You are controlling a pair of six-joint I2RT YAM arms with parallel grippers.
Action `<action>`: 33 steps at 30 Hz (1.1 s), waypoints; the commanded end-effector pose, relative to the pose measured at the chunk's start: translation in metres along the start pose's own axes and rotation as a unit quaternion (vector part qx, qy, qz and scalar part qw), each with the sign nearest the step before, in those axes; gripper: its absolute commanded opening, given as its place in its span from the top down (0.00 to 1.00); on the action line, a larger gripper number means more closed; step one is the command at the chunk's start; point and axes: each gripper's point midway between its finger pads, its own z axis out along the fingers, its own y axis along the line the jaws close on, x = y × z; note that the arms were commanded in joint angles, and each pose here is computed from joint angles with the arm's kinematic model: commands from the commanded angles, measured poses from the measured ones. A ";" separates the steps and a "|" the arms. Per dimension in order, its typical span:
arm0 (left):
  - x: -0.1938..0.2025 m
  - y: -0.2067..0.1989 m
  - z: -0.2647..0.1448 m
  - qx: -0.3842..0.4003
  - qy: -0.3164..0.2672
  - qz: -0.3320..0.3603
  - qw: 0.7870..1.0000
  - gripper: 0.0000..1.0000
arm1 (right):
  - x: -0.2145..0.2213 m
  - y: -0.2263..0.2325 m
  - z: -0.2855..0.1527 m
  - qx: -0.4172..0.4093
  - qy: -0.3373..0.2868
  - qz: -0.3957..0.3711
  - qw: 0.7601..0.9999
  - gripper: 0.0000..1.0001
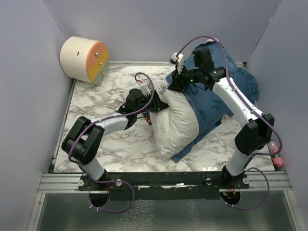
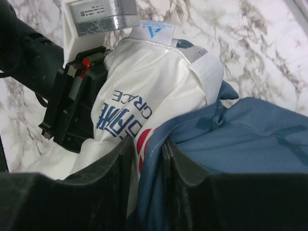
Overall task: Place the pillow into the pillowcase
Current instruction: Stuff the pillow into the pillowcase.
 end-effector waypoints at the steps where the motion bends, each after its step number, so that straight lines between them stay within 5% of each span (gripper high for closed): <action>1: 0.011 0.017 0.017 -0.006 0.002 0.021 1.000 0.62 | 0.006 0.048 0.000 -0.072 -0.017 -0.008 0.997 0.54; 6: 0.006 0.068 -0.030 -0.093 -0.033 0.046 0.994 0.39 | -0.016 0.069 -0.059 -0.050 -0.082 -0.075 0.992 0.02; 11: 0.007 0.079 -0.088 -0.156 -0.027 0.094 0.983 0.17 | -0.018 0.095 -0.113 -0.029 -0.130 -0.123 0.984 0.00; 14: 0.015 0.067 -0.112 -0.159 0.005 0.109 0.981 0.17 | 0.000 0.095 -0.138 0.012 -0.152 -0.117 0.981 0.00; 24: 0.043 -0.035 -0.153 -0.029 -0.015 0.124 0.992 0.21 | 0.085 0.067 -0.147 0.080 -0.148 -0.016 0.986 0.00; 33: 0.130 -0.095 -0.124 -0.031 0.027 0.320 0.947 0.20 | 0.106 0.067 -0.147 0.069 -0.165 0.010 0.984 0.05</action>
